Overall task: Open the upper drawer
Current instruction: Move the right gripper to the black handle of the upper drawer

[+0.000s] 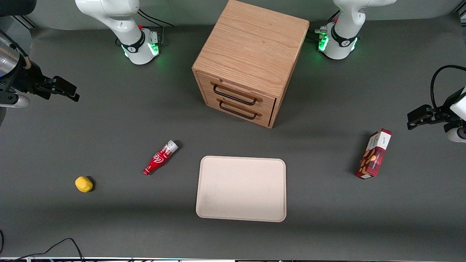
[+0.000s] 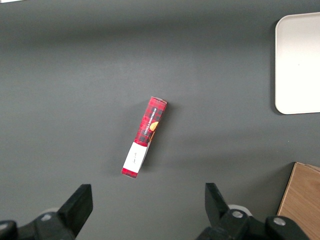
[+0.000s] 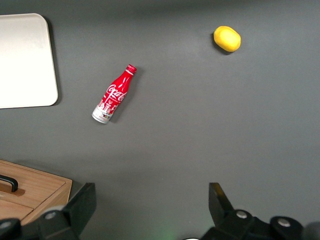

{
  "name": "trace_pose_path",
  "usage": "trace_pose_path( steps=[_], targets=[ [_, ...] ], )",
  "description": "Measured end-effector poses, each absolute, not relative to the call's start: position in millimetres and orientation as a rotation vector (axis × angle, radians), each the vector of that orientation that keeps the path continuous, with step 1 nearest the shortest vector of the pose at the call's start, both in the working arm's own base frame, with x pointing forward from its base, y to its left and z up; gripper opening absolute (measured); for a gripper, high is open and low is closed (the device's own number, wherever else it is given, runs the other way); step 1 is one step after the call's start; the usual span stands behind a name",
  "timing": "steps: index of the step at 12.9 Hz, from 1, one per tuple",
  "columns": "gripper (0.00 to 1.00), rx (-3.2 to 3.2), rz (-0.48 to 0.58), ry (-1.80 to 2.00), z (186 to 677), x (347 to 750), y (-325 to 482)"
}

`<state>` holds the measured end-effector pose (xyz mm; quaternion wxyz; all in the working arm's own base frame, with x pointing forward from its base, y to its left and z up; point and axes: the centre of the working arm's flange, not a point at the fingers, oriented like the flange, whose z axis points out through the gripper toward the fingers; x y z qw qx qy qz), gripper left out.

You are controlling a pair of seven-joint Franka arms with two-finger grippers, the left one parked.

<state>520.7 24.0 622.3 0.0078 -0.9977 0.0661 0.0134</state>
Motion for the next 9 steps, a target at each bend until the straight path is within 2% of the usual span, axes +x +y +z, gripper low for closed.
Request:
trace_pose_path(
  steps=[6, 9],
  targets=[
    [1.00, -3.121, 0.044, 0.188, 622, 520, 29],
    [1.00, -3.125, 0.015, 0.016, 627, 521, 77]
  ],
)
